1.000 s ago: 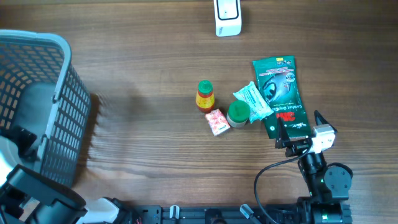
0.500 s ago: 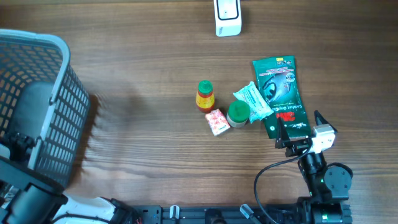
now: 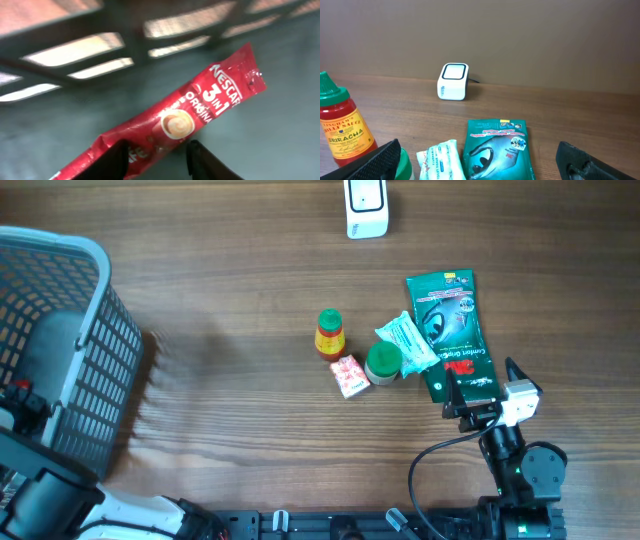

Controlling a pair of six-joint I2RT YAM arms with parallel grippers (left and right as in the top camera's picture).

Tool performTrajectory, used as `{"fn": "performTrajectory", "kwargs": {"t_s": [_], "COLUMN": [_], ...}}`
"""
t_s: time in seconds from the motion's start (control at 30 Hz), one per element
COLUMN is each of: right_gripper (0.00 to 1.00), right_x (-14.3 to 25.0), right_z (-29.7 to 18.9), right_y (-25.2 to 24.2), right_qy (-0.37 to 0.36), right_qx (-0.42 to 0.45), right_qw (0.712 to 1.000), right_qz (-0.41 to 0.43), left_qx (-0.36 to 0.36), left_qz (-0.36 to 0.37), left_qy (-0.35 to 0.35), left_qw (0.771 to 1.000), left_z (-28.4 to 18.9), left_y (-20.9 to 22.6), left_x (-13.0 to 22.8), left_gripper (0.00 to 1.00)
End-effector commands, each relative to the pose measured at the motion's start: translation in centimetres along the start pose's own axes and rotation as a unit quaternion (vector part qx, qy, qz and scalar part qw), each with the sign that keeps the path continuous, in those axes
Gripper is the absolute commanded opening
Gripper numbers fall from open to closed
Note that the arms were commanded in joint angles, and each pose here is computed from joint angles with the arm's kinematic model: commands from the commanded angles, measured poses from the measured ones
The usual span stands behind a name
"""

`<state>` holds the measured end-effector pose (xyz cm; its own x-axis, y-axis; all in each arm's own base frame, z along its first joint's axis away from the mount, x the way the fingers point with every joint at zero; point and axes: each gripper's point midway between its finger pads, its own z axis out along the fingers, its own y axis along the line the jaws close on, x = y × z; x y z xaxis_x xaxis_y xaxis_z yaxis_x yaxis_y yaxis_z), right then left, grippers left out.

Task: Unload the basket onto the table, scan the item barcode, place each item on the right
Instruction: 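Reach the left gripper into the basket and grasp the red Nescafe stick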

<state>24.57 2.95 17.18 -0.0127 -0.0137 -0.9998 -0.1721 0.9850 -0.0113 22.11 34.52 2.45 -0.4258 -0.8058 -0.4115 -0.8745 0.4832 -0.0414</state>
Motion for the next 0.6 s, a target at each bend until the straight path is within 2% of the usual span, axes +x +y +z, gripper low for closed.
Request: {"fn": "performTrajectory", "kwargs": {"t_s": [0.0,0.03,0.1,0.13,0.2,0.27,0.3,0.33,0.37,0.5,0.57], "right_gripper": [1.0,1.0,1.0,1.0,1.0,1.0,1.0,1.0,1.0,1.0,1.0], "right_x": [-0.1,-0.1,-0.1,-0.1,-0.1,-0.1,-0.1,-0.1,-0.1,-0.1,-0.1], "right_z": [0.0,0.0,0.0,0.0,0.0,0.0,0.0,0.0,0.0,0.0,0.0], "right_y": [-0.1,-0.1,-0.1,-0.1,-0.1,-0.1,-0.1,-0.1,-0.1,-0.1,-0.1], "right_qy": [-0.003,-0.003,-0.003,-0.003,-0.003,-0.003,-0.003,-0.003,-0.003,-0.003,-0.003], "right_qx": [0.005,0.005,0.005,0.005,0.005,0.005,0.005,0.005,0.005,0.005,0.005], "right_qw": [1.0,1.0,1.0,1.0,1.0,1.0,1.0,1.0,1.0,1.0,1.0], "right_qz": [-0.007,-0.007,-0.006,-0.006,-0.006,-0.006,-0.006,-0.006,-0.007,-0.007,-0.007], "left_qx": [0.078,0.092,0.12,0.135,0.146,0.151,0.153,0.156,0.16,0.161,0.126], "left_qz": [0.028,0.032,0.042,0.048,0.058,0.067,0.071,0.075,0.077,0.084,0.083], "left_qy": [0.104,0.105,0.107,0.108,0.104,0.092,0.081,0.067,0.047,-0.007,-0.007], "left_qw": [0.991,0.99,0.986,0.984,0.982,0.982,0.982,0.983,0.983,0.983,0.988], "left_z": [2.7,2.5,2.2,1.9,1.3,0.5,-0.1,-0.8,-1.7,-3.8,-3.3], "left_y": [-4.9,-5.8,-7.5,-8.5,-9.6,-10.3,-10.6,-10.9,-11.1,-11.3,-10.1], "left_x": [6.6,6.7,6.9,7.0,7.0,6.5,6.0,5.3,4.4,2.0,1.9], "left_gripper": [0.26,0.22,0.2,0.21,0.29,0.45,0.5,0.62,1.0,1.0,1.0]}}
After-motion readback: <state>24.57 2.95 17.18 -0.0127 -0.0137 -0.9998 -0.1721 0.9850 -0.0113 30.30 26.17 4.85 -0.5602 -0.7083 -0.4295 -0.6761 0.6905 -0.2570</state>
